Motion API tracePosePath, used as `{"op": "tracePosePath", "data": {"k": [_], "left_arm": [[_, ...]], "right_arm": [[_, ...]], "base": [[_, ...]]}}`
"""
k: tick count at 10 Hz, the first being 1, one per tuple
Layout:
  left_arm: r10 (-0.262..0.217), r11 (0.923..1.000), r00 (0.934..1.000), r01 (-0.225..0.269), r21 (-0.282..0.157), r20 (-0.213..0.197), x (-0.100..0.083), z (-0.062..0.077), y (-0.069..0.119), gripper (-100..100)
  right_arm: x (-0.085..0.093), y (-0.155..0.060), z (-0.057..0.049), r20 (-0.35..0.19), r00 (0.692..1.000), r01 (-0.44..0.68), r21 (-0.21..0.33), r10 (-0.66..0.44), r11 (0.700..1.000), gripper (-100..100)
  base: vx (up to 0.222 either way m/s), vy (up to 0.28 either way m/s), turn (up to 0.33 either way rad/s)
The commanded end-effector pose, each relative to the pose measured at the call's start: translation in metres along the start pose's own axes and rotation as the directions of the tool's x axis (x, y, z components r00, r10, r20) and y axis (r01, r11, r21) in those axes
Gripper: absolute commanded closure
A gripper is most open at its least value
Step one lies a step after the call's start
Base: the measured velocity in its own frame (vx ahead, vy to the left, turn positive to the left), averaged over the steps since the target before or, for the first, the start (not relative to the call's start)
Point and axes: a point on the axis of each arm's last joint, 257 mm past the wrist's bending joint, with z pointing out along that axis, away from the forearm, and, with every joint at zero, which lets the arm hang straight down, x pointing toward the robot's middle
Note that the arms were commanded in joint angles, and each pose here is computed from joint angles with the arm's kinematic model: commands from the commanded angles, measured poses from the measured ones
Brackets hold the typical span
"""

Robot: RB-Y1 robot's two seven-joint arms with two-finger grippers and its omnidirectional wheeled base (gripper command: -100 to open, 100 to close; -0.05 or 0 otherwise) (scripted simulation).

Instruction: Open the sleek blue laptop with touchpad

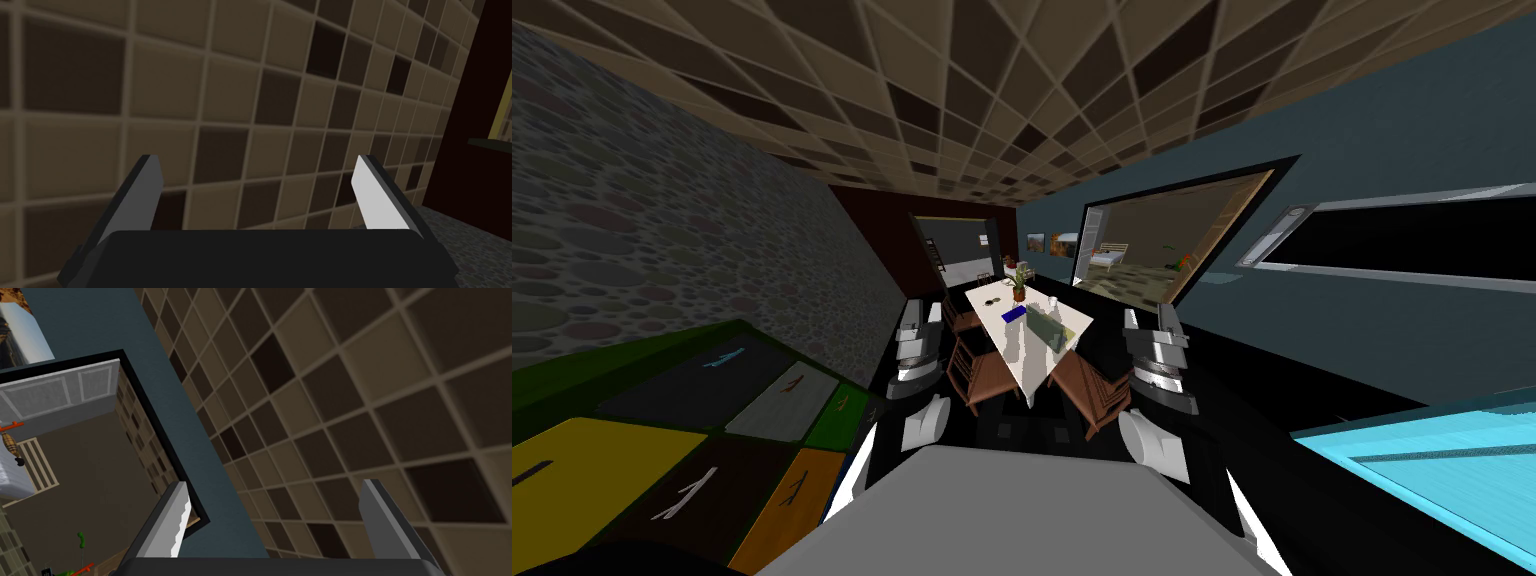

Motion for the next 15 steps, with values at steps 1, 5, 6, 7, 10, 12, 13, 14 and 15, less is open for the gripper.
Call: {"op": "tracePosePath", "data": {"k": [1,5,6,7,10,12,13,14,15], "left_arm": [[0.0,1.0,1.0,0.0,0.0,0.0,0.0,0.0,0.0,0],[0.0,1.0,1.0,0.0,0.0,0.0,0.0,0.0,0.0,0],[0.0,1.0,1.0,0.0,0.0,0.0,0.0,0.0,0.0,0],[0.0,1.0,1.0,0.0,0.0,0.0,0.0,0.0,0.0,0],[0.0,1.0,1.0,0.0,0.0,0.0,0.0,0.0,0.0,0],[0.0,1.0,1.0,0.0,0.0,0.0,0.0,0.0,0.0,0],[0.0,1.0,1.0,0.0,0.0,0.0,0.0,0.0,0.0,0],[0.0,1.0,1.0,0.0,0.0,0.0,0.0,0.0,0.0,0],[0.0,1.0,1.0,0.0,0.0,0.0,0.0,0.0,0.0,0]], "right_arm": [[0.0,0.0,0.0,0.0,1.0,0.0,0.0,0.0,1.0,0],[0.0,0.0,0.0,0.0,1.0,0.0,0.0,0.0,1.0,0],[0.0,0.0,0.0,0.0,1.0,0.0,0.0,0.0,1.0,0],[0.0,0.0,0.0,0.0,1.0,0.0,0.0,0.0,1.0,0],[0.006,-0.005,0.0,-0.042,0.999,0.026,0.013,-0.026,1.0,-100],[0.015,-0.017,0.0,-0.104,0.992,0.079,0.04,-0.074,0.996,-100],[0.019,-0.026,-0.001,-0.135,0.985,0.112,0.056,-0.104,0.992,-100],[0.023,-0.035,-0.002,-0.165,0.977,0.151,0.073,-0.137,0.986,-100],[0.025,-0.046,-0.003,-0.191,0.967,0.188,0.092,-0.168,0.978,-100]], "base": [[0.0,0.0,0.0],[0.0,0.0,0.0],[0.0,0.0,0.0],[0.0,0.0,0.0],[0.001,0.001,0.012],[-0.01,0.001,0.065],[-0.015,0.002,0.092],[-0.016,0.002,0.074],[-0.018,0.006,0.078]]}}
